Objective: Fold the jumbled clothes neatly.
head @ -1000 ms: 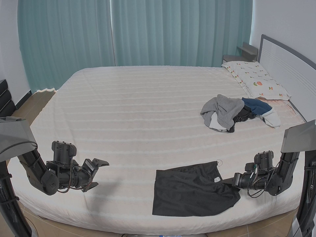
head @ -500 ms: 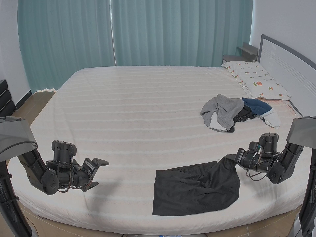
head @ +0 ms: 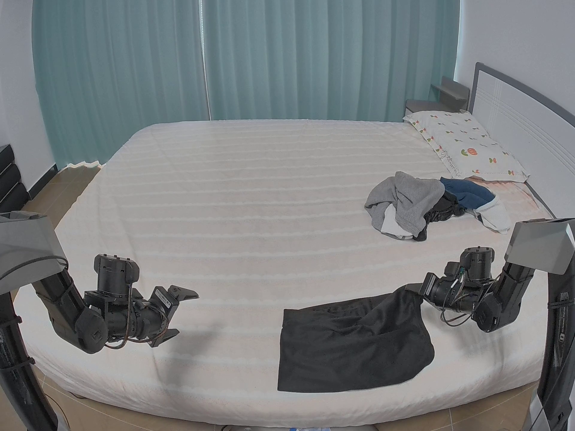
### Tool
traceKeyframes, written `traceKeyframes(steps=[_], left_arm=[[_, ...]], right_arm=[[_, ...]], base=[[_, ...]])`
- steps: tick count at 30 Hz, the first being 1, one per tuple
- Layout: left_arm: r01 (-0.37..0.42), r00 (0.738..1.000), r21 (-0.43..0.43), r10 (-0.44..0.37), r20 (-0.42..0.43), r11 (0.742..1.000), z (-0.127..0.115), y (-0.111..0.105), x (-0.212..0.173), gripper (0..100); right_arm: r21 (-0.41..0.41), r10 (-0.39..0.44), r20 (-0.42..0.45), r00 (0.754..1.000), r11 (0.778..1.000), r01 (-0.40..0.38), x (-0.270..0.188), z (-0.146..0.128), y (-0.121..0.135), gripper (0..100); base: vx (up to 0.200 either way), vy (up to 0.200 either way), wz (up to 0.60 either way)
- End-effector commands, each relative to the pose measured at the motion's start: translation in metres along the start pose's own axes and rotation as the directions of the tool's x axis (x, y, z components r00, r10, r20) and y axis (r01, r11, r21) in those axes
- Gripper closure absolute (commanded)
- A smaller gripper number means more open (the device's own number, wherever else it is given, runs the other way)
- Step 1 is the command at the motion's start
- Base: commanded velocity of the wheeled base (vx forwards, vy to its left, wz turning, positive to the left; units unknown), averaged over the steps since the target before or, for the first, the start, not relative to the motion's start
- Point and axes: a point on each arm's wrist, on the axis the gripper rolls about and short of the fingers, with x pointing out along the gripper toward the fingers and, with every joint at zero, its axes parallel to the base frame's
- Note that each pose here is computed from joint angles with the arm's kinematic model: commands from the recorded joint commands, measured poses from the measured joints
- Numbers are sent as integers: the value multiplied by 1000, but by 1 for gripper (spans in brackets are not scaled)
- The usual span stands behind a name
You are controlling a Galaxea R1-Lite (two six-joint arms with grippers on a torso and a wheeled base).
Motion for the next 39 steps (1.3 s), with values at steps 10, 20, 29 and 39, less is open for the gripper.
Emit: traceKeyframes(steps=[10,20,29,39], left_arm=[[64,997,86,-67,33,994,-4,-39,32,0],[57,997,144,-48,-65,988,-34,-57,56,0],[33,997,152,-21,-77,988,-43,-51,52,0],[20,994,148,-4,-111,989,-57,-48,47,0]], right_arm=[[93,36,5,999,995,-36,3,-2,-14,0],[117,32,-5,999,993,-31,4,-7,-14,0],[117,32,-4,999,993,-31,4,-7,-13,0],[101,47,23,999,994,-50,3,-12,-16,0]], base=[[0,0,0],[0,0,0],[0,0,0],[0,-100,0]])
